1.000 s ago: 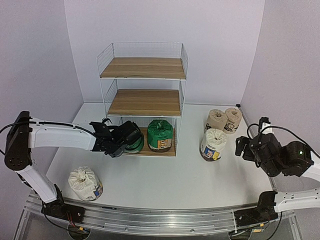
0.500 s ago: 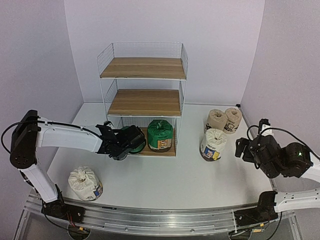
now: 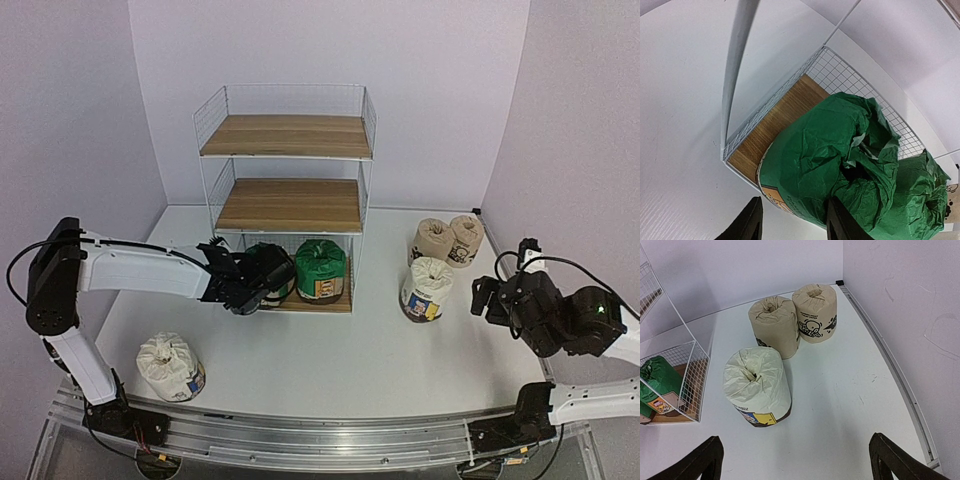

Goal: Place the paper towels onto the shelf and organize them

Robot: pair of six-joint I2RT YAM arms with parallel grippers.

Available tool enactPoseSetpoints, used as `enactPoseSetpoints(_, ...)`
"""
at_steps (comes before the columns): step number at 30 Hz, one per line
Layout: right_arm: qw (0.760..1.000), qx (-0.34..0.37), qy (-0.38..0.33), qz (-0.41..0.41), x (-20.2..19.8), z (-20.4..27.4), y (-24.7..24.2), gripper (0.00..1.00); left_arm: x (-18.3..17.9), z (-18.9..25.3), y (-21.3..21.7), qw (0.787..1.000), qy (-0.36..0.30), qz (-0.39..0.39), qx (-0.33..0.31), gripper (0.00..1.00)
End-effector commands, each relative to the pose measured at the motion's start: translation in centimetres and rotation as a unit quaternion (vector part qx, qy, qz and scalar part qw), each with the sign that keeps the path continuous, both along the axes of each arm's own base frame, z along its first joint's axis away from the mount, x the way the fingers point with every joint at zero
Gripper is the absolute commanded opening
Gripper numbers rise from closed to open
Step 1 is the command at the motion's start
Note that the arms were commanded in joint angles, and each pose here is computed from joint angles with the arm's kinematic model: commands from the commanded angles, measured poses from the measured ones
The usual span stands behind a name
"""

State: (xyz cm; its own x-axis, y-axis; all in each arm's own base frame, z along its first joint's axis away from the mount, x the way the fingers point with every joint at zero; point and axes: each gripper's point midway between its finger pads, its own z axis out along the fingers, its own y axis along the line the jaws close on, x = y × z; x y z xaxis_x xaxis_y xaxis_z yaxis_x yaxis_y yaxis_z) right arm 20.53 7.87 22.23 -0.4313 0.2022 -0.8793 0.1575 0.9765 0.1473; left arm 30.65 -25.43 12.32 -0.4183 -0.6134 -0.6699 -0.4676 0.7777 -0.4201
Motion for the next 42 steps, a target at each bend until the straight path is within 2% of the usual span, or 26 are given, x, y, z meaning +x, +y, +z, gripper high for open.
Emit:
enactPoseSetpoints(1, 1.000, 0.022, -0.015, -0.003, -0.2, 0.7, -0.5, 0.98, 0.3, 2.5, -0.2, 1.000, -0.022, 0.003, -0.009, 0.45)
enactPoseSetpoints(8, 1.000, 0.022, -0.014, -0.002, -0.2, 0.7, -0.5, 0.98, -0.2, 4.7, -1.1, 0.999, -0.034, -0.033, -0.015, 0.58)
enactPoseSetpoints(14, 1.000, 0.023, -0.009, 0.004, -0.2, 0.8, -0.1, 0.98, -1.9, 5.2, -1.8, 0.996, -0.013, -0.084, -0.029, 0.73)
enactPoseSetpoints(17, 1.000, 0.018, -0.003, 0.008, -0.2, 0.5, 0.1, 0.98, -3.0, 5.2, -1.8, 0.992, -0.001, -0.116, -0.040, 0.82)
enactPoseSetpoints(21, 1.000, 0.016, 0.002, 0.009, -0.1, 0.3, 0.3, 0.98, -4.6, 4.2, -2.8, 0.979, 0.012, -0.197, -0.049, 0.98)
enactPoseSetpoints(27, 1.000, 0.011, 0.005, 0.009, 0.0, 0.1, 0.5, 0.98, -5.7, 3.0, -5.5, 0.950, 0.008, -0.309, -0.046, 1.00)
enactPoseSetpoints(32, 1.000, 0.008, 0.008, 0.009, 0.0, 0.0, 0.6, 0.98, -4.9, 2.5, -6.7, 0.937, -0.014, -0.348, -0.038, 1.00)
enactPoseSetpoints(38, 1.000, 0.008, 0.006, 0.007, 0.0, 0.0, 0.5, 0.98, -2.4, 0.7, -6.9, 0.931, -0.007, -0.356, -0.077, 1.00)
enactPoseSetpoints(42, 1.000, 0.007, 0.005, 0.007, 0.0, 0.0, 0.5, 0.98, -1.8, 0.7, -7.2, 0.929, -0.019, -0.360, -0.079, 1.00)
